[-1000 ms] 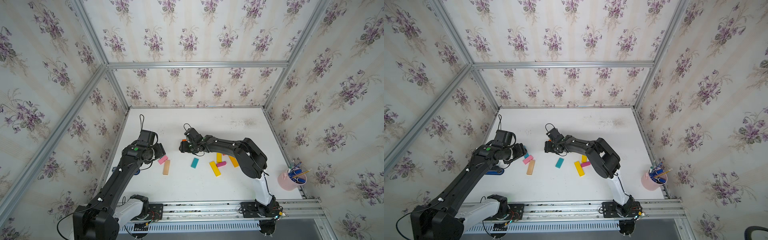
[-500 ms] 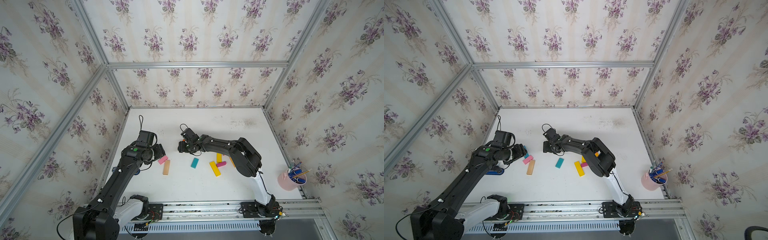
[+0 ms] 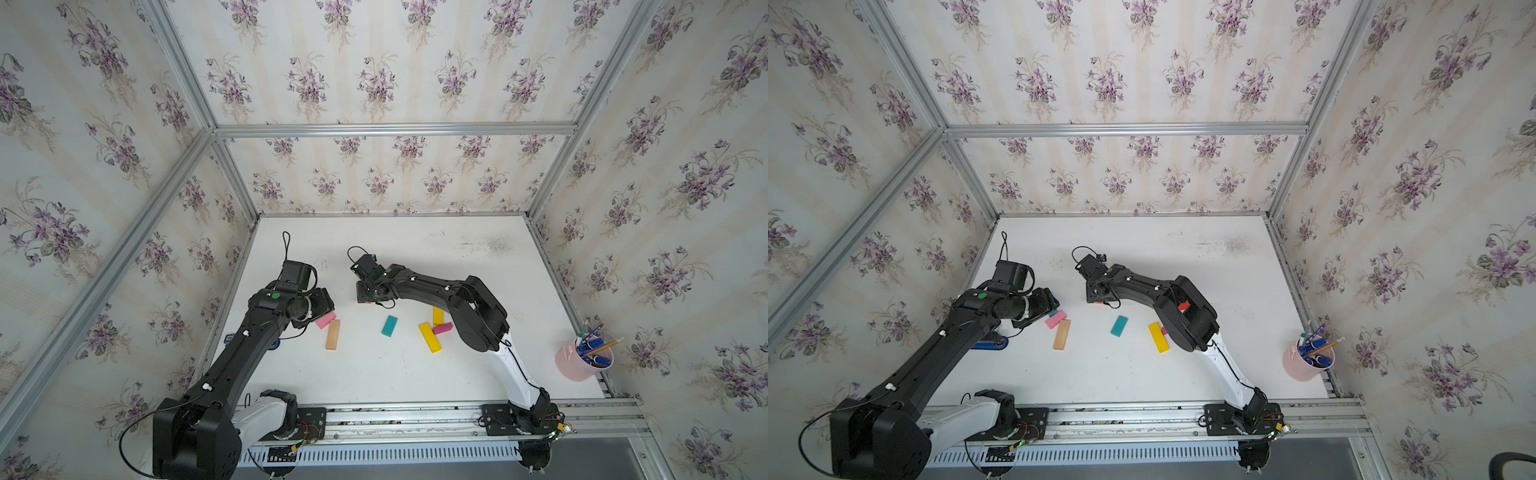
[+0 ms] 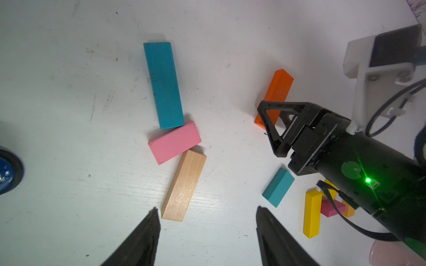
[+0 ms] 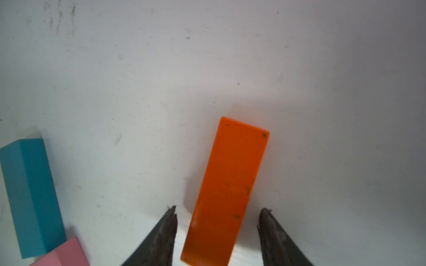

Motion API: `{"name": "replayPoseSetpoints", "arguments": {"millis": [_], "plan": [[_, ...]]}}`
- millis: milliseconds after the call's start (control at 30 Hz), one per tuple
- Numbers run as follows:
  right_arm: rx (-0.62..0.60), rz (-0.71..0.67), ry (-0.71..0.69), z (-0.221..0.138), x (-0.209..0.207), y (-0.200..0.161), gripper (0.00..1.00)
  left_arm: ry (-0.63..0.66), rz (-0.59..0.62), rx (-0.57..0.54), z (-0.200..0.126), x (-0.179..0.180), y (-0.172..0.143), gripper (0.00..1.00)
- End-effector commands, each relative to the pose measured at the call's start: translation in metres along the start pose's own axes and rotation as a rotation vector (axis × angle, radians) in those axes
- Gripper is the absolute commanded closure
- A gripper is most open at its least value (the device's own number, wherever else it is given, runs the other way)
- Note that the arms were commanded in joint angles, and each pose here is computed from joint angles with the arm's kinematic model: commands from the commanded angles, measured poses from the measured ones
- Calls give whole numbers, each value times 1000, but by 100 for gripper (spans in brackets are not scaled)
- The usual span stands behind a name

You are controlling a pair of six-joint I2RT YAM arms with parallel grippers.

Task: Assemble the letter h with building blocks
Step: Adjust the building block at the center of the board.

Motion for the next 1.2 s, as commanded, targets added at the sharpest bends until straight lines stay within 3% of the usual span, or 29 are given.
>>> {"name": "replayPoseSetpoints", "arguments": {"millis": [0, 267, 433, 1167], "plan": [[147, -21, -81, 9, -17, -36, 47, -19, 5, -10, 2, -4, 3, 31], [143, -25, -90, 6, -17, -36, 55, -17, 5, -12, 1, -4, 3, 32], [136, -32, -66, 7, -12, -35, 50, -10, 10, -9, 3, -3, 3, 32], [128, -25, -17, -4, 3, -37, 51, -5, 15, -6, 5, 1, 0, 32]]}}
Point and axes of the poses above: each gripper's point midway between its finger pads, its own z axis out along the fingers, its own x axis along the line the jaws close on, y = z × x, the point moved 3 cm from there along -z, back along the fingers, and after that the axes turned 11 degrees about -z, right-handed, at the moved point
